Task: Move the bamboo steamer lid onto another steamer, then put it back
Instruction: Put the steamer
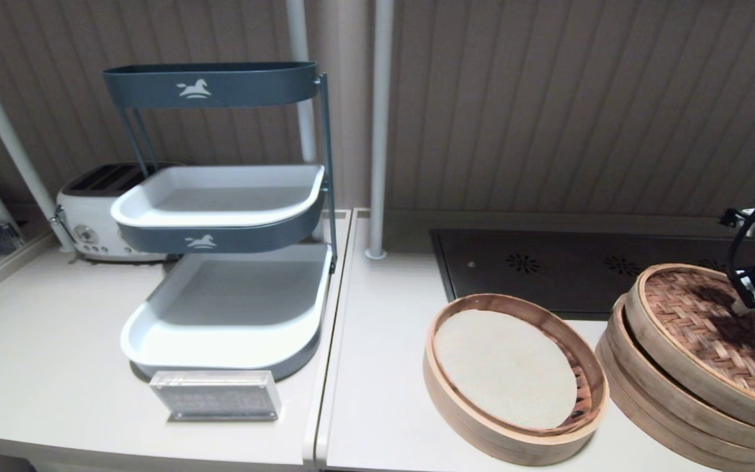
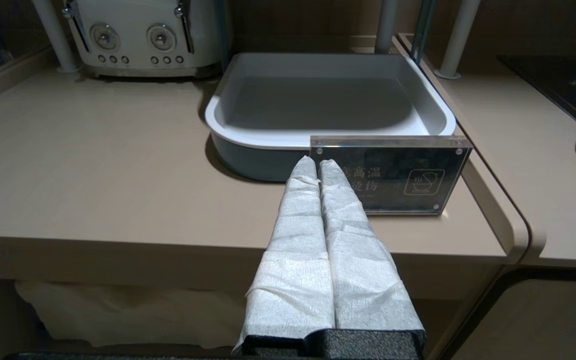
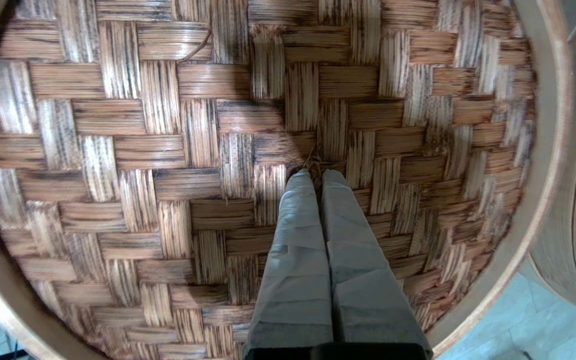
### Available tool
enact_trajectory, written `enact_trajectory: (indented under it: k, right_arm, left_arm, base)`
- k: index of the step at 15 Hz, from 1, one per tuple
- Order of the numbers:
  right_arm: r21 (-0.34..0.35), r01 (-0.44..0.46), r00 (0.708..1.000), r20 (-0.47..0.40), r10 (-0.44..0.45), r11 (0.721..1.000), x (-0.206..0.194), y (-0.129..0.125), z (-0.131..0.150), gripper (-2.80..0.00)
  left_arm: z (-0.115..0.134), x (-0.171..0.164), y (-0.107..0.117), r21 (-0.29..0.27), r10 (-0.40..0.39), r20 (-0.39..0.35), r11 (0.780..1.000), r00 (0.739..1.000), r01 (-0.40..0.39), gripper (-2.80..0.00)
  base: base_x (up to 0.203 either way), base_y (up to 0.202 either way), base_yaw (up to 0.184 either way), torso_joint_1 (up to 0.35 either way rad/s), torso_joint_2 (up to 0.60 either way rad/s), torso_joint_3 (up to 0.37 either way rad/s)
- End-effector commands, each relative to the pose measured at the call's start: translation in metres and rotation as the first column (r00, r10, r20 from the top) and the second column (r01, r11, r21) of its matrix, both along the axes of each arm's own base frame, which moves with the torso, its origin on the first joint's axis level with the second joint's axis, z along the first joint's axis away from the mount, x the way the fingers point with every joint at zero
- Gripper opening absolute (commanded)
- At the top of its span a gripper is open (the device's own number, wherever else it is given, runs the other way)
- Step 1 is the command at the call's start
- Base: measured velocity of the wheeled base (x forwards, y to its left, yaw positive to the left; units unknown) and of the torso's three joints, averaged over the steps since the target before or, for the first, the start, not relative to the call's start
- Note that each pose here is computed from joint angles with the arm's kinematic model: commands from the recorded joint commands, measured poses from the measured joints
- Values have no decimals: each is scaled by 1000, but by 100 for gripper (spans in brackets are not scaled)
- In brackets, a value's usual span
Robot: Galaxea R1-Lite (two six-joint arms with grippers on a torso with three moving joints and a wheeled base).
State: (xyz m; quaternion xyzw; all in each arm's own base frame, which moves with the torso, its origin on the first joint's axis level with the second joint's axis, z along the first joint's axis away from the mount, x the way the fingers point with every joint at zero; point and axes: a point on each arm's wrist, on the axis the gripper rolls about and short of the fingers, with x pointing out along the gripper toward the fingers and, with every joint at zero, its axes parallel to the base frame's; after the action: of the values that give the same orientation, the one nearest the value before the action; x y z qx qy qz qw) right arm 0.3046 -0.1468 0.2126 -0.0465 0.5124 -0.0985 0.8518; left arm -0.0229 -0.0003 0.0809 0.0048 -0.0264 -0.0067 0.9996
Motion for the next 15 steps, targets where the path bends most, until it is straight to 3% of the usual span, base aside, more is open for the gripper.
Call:
enact_trajectory:
  k: [1, 15]
  right_arm:
    - [2, -17, 1000, -5, 17, 1000, 2, 5, -1, -280]
    - [7, -20, 1000, -19, 20, 1000, 5, 5, -5, -280]
  left_arm:
    - [-8, 2, 0, 0, 0, -25, 1000, 1000, 0, -280]
    - [-8, 2, 0, 0, 0, -24, 1000, 1000, 0, -280]
  base:
    - [0, 0, 0, 0, 0, 0]
    - [0, 0, 0, 0, 0, 0]
